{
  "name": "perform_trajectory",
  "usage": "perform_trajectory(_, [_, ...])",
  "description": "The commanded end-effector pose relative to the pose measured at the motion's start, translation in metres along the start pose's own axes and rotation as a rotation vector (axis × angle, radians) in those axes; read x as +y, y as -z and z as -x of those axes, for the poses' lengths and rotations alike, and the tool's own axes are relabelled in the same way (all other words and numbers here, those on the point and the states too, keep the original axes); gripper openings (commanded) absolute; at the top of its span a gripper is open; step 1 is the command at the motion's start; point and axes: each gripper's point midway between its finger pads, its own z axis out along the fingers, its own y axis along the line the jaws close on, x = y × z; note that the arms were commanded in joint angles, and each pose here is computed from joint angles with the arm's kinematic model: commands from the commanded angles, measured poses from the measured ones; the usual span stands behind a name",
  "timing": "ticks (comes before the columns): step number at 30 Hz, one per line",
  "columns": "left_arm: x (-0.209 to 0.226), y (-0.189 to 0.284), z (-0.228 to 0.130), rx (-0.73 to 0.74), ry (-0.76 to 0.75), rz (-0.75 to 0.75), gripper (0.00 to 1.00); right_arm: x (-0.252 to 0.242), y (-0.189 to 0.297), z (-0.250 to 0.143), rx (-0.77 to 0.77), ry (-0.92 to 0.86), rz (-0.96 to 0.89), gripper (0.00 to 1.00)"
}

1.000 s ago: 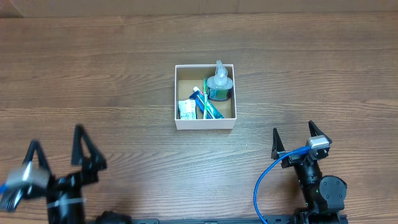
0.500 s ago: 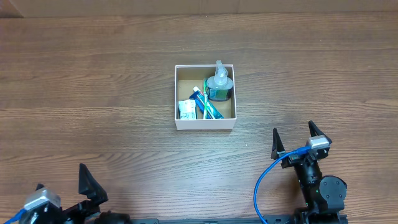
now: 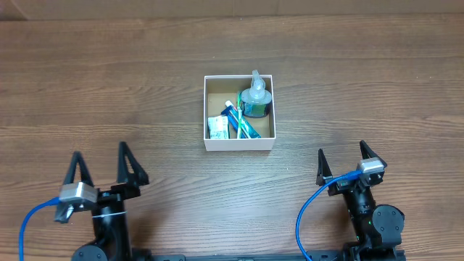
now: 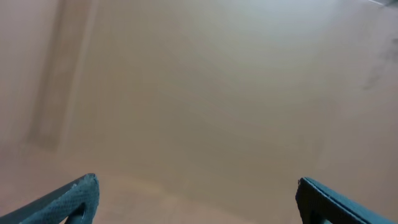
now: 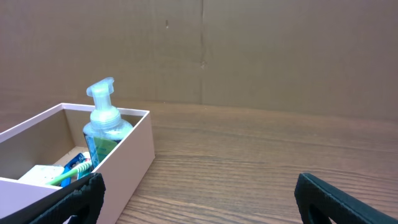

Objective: Pack container

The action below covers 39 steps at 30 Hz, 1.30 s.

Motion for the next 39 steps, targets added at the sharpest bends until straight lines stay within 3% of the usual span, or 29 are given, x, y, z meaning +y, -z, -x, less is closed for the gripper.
perform_trajectory(1, [-0.022, 0.0, -0.025, -0.016, -0.104, -0.176, 1.0, 0.002, 0.0, -0.001, -0.005, 0.007, 0.007, 1.0])
perform_trajectory(11, [0.004, 0.001, -0.102, 0.174, -0.2, -0.137, 1.0, 0.002, 0.0, -0.001, -0.005, 0.007, 0.006, 1.0])
perform_trajectory(21, [0.036, 0.012, -0.146, 0.372, -0.249, -0.033, 1.0, 0.002, 0.0, -0.002, -0.005, 0.007, 0.006, 1.0])
perform_trajectory(39, [0.036, 0.013, -0.148, 0.385, -0.249, -0.035, 1.0, 0.002, 0.0, -0.001, -0.005, 0.007, 0.006, 1.0])
